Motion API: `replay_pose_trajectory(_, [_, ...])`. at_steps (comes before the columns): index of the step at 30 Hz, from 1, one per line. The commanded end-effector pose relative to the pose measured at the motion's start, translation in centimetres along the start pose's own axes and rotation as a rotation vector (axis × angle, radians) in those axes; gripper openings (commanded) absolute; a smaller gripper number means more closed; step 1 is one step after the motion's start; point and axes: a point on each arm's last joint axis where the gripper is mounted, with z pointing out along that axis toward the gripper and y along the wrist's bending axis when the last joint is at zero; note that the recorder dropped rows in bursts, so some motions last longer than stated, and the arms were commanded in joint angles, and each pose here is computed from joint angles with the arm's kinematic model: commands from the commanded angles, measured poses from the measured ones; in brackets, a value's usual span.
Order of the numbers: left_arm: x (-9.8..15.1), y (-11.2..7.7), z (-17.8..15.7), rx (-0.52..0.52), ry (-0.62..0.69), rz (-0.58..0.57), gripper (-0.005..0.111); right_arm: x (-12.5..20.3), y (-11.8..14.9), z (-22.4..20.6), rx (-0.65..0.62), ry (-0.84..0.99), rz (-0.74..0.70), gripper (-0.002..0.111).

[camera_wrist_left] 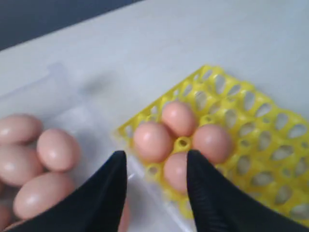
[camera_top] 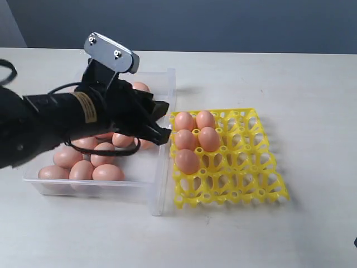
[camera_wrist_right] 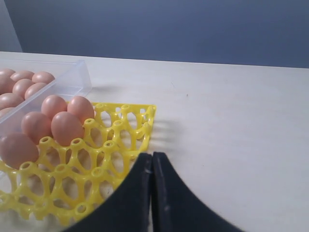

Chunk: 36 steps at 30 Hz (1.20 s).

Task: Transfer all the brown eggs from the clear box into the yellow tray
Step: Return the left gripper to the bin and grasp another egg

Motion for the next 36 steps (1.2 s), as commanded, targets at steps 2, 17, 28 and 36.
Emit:
replay_pose_trajectory(2, [-1.4,3.9,-1.3,-0.186,0.361,-0.051,0.050,-0.2,0.0,0.0,-0.001,-0.015,-0.002,0.001])
replay_pose_trajectory(17, [2.0,4.8,1.1,0.192,0.707,0.322,0.044,-0.2,0.0,0.0,-0.001,-0.015,-0.002,0.001])
replay_pose_trajectory(28, [4.4,5.2,2.5,0.235,0.834,0.360,0.044,-0.2,0.0,0.0,-0.001,-0.015,-0.002,0.001])
replay_pose_trajectory(36, [5.5,6.0,4.2,0.192,0.820,0.423,0.044,-0.2,0.0,0.0,-0.001,-0.015,-0.002,0.001])
